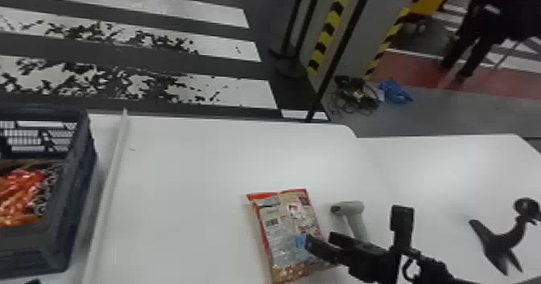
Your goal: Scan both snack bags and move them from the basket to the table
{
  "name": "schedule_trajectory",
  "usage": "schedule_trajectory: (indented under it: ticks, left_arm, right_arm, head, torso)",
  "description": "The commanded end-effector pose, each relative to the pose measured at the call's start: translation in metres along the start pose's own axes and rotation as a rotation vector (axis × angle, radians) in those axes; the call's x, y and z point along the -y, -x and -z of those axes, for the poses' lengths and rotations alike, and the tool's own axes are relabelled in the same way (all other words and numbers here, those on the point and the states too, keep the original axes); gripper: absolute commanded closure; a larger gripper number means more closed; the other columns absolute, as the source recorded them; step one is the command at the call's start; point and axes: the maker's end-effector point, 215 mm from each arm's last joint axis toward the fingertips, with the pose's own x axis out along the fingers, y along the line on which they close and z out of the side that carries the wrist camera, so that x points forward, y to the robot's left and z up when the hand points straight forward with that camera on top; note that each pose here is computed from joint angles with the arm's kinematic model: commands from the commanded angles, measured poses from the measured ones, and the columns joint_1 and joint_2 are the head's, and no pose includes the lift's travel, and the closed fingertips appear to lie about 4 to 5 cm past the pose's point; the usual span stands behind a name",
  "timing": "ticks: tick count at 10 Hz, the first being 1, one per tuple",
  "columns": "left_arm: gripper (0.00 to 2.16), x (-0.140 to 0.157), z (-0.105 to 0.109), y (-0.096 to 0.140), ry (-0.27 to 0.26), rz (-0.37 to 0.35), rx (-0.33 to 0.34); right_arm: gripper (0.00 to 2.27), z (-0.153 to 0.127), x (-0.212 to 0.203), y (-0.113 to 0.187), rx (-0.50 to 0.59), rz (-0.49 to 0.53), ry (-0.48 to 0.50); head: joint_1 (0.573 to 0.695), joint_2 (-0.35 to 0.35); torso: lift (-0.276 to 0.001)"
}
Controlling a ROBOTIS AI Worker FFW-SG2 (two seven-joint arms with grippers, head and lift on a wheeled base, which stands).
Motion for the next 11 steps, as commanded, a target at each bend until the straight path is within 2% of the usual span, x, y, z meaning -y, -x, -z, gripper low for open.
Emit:
schedule_trajectory:
  ticks: [1,2,3,5,6,11]
  left_arm:
    - [0.07,0.000,0.000,0.000,0.002,0.001,0.001]
    - [0.07,0.000,0.000,0.000,0.002,0.004,-0.001]
    - [0.07,0.000,0.001,0.000,0.005,0.006,-0.002]
    - [0.07,0.000,-0.001,0.000,0.006,0.006,0.001]
    - [0.07,0.000,-0.002,-0.001,0.005,0.007,0.004]
    - [0.07,0.004,-0.002,-0.002,0.007,0.014,0.003]
  right_arm:
    - [0.11,0.009,0.002,-0.005,-0.025,-0.011,0.019]
    - [0.11,0.016,0.003,-0.009,-0.040,-0.029,0.018]
    - [0.25,0.022,0.004,-0.012,-0.049,-0.041,0.022]
    - [2.13,0.021,0.002,-0.015,-0.051,-0.051,0.029]
    - [2.25,0.014,0.002,-0.015,-0.030,-0.053,0.044]
    - [2.25,0.001,0.004,-0.002,0.024,-0.070,0.041]
  head:
    - [0.695,-0.341]
    - [0.695,-0.341]
    - [0.695,-0.338]
    - [0.695,-0.331]
    - [0.695,-0.330]
    - [0.695,-0.340]
  torso:
    - [-0.098]
    - [-0.098]
    - [-0.098]
    - [-0.098]
    - [-0.098]
    - [-0.098]
